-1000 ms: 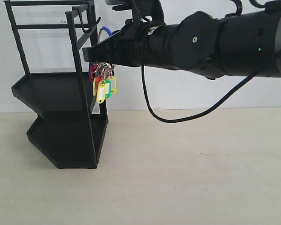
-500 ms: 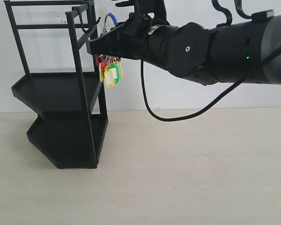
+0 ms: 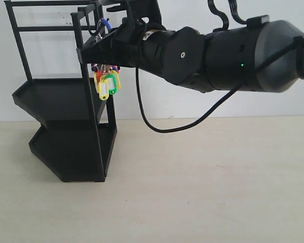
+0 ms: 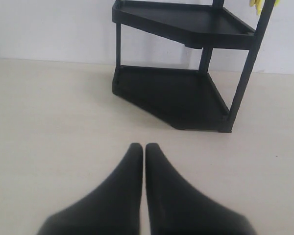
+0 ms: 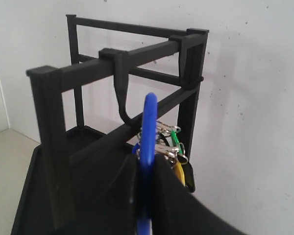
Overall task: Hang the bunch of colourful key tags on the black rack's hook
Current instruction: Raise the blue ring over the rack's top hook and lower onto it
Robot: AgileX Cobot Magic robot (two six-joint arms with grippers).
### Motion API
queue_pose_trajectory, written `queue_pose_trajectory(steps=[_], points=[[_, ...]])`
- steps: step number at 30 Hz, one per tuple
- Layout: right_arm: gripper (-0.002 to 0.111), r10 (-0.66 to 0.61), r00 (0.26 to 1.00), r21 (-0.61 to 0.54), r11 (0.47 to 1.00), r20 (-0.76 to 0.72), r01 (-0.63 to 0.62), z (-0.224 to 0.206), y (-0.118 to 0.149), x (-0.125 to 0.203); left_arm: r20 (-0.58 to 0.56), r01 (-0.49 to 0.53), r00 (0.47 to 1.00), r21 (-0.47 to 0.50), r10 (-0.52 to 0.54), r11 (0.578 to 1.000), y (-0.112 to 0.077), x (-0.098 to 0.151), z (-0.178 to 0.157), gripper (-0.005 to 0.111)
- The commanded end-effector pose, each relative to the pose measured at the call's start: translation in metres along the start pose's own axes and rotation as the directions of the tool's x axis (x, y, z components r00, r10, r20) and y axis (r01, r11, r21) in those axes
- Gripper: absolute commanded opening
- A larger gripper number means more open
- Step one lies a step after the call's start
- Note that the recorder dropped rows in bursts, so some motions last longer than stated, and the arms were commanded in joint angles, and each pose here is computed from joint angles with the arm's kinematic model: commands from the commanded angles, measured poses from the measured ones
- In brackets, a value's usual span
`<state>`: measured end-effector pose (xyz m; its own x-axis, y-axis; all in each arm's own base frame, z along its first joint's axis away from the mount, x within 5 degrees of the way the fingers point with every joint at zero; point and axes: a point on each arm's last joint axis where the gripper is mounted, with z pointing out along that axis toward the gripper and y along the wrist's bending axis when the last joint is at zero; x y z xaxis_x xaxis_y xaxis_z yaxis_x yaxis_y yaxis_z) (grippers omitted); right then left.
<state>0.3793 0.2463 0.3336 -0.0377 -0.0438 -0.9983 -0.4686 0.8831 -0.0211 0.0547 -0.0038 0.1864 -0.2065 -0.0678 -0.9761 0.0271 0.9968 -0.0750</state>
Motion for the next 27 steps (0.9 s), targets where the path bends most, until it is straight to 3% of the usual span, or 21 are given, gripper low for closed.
queue_pose_trajectory(steps=[1, 27], points=[[0.000, -0.012, 1.000, 0.006, 1.000, 0.029, 0.012, 0.001, 0.001, -0.005, 0.011, -0.008, 1.000, -0.001, 0.008, 1.000, 0.000, -0.001, 0.000, 0.004], [0.000, -0.054, 0.996, 0.015, 0.998, 0.064, 0.053, 0.005, 0.010, 0.001, 0.011, -0.008, 1.000, -0.001, 0.008, 1.000, 0.000, -0.001, 0.000, 0.004]])
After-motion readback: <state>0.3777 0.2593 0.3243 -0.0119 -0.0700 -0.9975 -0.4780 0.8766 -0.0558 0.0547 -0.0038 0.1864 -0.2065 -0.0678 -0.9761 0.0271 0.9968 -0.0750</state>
